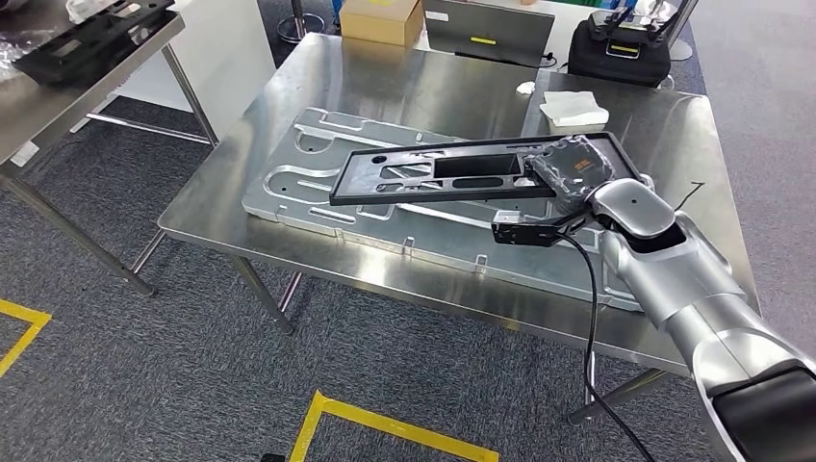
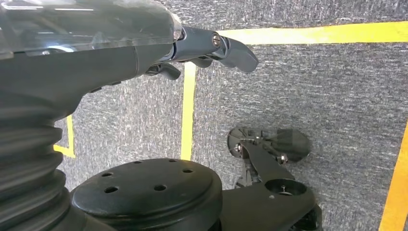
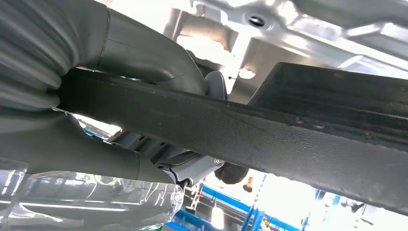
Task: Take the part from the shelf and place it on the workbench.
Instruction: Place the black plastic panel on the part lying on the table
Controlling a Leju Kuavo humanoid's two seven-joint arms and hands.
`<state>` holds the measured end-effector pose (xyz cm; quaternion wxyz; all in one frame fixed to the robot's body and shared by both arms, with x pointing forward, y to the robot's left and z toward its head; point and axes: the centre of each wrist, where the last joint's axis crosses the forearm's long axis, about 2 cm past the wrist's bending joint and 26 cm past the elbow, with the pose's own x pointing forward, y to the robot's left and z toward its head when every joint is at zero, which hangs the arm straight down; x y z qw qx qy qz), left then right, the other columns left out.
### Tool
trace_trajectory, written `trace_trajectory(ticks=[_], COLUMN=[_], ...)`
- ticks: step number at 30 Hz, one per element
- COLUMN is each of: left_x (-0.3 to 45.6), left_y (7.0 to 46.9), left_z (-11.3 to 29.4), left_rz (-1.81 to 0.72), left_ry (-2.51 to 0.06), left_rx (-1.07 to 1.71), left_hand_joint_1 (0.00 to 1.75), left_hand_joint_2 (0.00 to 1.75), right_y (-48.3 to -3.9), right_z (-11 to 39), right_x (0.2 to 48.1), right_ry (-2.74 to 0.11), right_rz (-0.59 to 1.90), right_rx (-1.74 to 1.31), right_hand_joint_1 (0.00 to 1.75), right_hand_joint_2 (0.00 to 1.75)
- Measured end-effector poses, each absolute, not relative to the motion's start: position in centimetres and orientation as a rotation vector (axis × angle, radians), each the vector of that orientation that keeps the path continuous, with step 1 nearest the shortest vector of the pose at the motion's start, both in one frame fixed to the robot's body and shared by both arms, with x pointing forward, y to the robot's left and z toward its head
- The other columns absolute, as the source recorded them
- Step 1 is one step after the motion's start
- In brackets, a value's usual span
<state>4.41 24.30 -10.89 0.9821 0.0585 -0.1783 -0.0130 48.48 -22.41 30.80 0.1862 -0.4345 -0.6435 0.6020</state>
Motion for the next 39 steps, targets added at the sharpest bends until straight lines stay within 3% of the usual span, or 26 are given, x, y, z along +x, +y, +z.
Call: trace_trajectory(ticks=[13, 25, 39], left_x=[4.4, 4.3, 4.0], left_y=[24.4, 25.0, 25.0], left_z=[-10.9, -10.9, -11.0], left_rz=[-0.002, -0.019, 0.015], left_ry=[-0.427, -0.527, -0.538], left_rx=[0.101, 0.223, 0.177], left_hand_joint_1=[0.00, 0.00, 0.00], left_hand_joint_2=[1.75, 1.75, 1.75], right_y=[-22.3, -22.2, -23.2], right_z=[25.7, 25.1, 25.1], right_x=[46.8, 45.0, 43.9], right_ry=[-1.824, -1.924, -1.944], right_rz=[1.711, 1.750, 1.705], right_rx=[-1.139, -1.122, -1.172], right_hand_joint_1=[1.75, 1.75, 1.75], right_hand_joint_2=[1.75, 1.75, 1.75])
